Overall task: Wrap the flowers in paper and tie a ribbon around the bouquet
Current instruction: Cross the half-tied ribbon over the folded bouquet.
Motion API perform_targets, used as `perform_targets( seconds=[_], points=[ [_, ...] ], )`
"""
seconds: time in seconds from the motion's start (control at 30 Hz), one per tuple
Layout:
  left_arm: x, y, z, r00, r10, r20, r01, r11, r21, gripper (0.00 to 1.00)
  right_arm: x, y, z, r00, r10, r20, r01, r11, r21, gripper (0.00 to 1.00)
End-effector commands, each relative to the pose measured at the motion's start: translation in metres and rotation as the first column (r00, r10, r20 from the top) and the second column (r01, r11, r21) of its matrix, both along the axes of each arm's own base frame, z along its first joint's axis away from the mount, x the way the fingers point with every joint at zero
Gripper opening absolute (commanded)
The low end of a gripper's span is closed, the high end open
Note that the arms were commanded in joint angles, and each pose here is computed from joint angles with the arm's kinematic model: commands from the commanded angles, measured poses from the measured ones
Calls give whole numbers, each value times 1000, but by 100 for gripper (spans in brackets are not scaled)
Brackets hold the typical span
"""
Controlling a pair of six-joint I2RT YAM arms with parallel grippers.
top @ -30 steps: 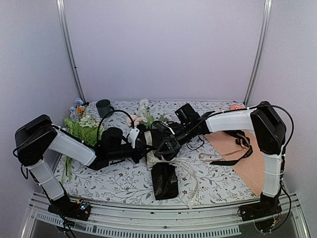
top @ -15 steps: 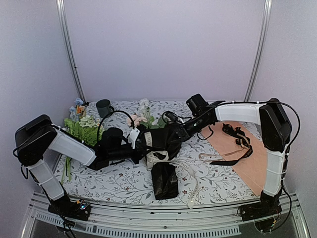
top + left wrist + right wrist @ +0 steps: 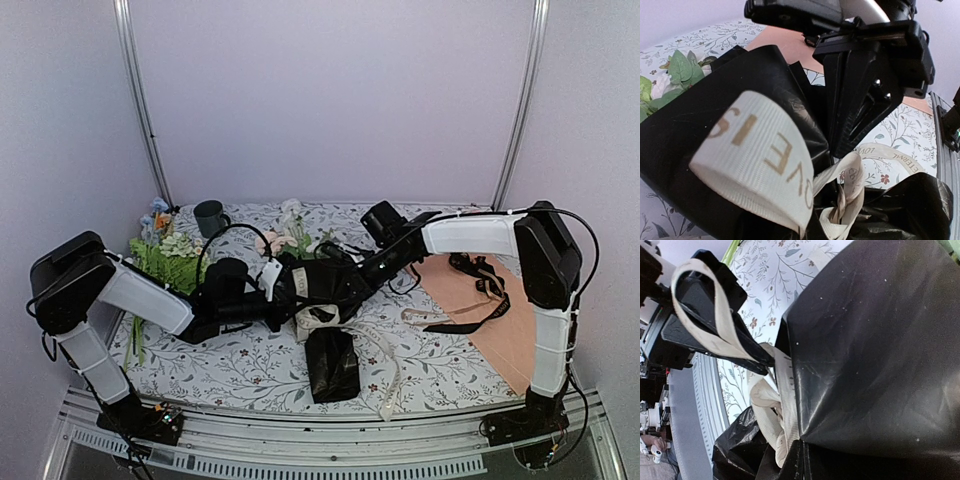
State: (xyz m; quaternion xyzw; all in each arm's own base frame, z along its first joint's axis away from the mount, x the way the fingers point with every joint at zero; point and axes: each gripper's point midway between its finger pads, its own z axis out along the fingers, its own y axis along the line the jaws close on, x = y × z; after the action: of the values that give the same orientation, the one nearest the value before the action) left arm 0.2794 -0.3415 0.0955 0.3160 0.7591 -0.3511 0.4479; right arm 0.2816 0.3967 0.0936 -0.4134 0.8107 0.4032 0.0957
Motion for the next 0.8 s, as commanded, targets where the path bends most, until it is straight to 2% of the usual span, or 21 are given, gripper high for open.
perform_targets(
  seconds=[0.0,0.23,0.37,0.53,0.77],
  points=[
    [1,3,5,1000,-2,4,2,1000,-16,0,9,-6,-24,998,-52,26,54,993,-101,0],
    [0,3,4,1000,-4,0,4,1000,-15,0,-15,7,-30,999,45,3,-44,995,-93,2],
    [-1,3,4,1000,-8,-2,8,1000,-16,0,-44,22,-8,983,163,-82,-158,985,62,5],
    [-1,3,3,1000,-8,-3,8,1000,-17,0,-45,35,-2,977,196,-84,-183,972,147,7],
    [0,4,2,1000,-1,-9,1,1000,-15,0,-40,45,-10,977,186,-100,-166,970,179,9]
  ],
)
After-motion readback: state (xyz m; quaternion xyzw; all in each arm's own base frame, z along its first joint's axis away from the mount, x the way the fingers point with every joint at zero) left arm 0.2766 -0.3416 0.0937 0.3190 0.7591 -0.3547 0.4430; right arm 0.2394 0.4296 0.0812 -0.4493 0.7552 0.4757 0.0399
